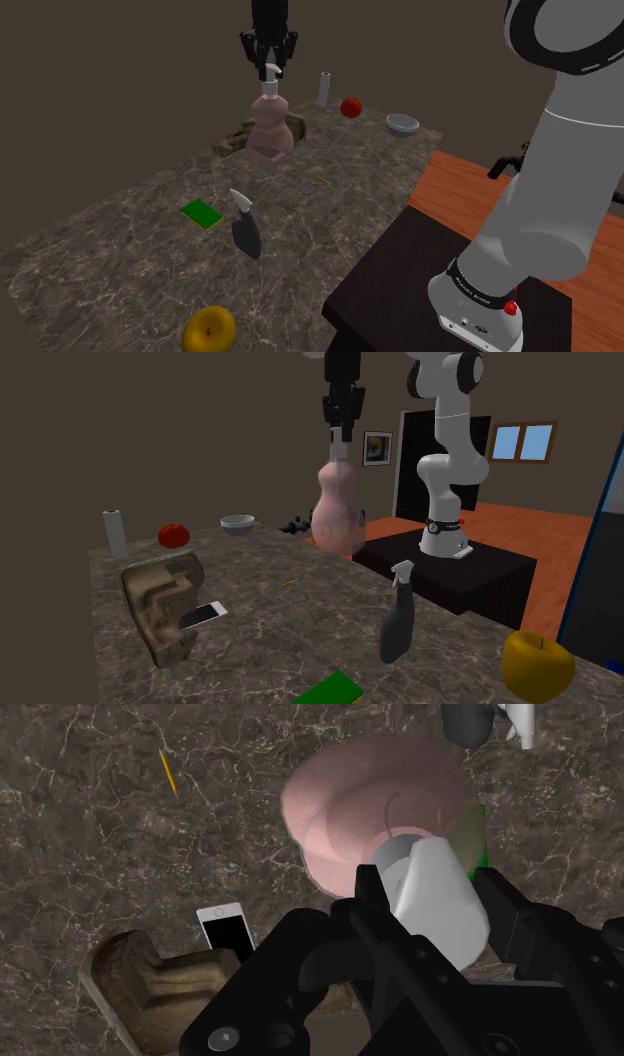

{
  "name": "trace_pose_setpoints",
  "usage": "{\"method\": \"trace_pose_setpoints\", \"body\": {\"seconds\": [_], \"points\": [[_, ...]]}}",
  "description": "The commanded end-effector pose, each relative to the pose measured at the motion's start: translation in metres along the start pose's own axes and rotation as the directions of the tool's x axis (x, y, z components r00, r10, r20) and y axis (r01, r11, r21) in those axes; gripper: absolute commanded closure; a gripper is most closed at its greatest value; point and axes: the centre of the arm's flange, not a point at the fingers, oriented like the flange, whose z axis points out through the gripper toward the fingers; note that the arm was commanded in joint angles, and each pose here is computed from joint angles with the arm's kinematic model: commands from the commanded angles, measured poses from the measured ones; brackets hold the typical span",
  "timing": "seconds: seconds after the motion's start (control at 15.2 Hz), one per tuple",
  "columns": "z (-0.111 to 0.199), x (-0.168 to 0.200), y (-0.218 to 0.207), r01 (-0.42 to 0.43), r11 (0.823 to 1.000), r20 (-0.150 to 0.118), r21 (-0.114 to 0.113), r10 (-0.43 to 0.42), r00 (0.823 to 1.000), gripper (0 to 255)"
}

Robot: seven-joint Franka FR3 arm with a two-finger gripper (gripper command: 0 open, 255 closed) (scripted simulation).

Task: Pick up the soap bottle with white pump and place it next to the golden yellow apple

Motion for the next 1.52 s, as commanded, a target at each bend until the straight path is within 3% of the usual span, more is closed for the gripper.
{"method": "trace_pose_setpoints", "body": {"seconds": [0.0, 1.39, 1.45], "points": [[-0.011, -0.018, -0.013, -0.001, 1.0, -0.001, 0.0, 0.001, 1.0, 255], [-0.128, -0.234, -0.162, -0.001, 1.0, -0.001, 0.0, 0.001, 1.0, 255], [-0.123, -0.234, -0.162, -0.001, 1.0, -0.001, 0.0, 0.001, 1.0, 255]]}}
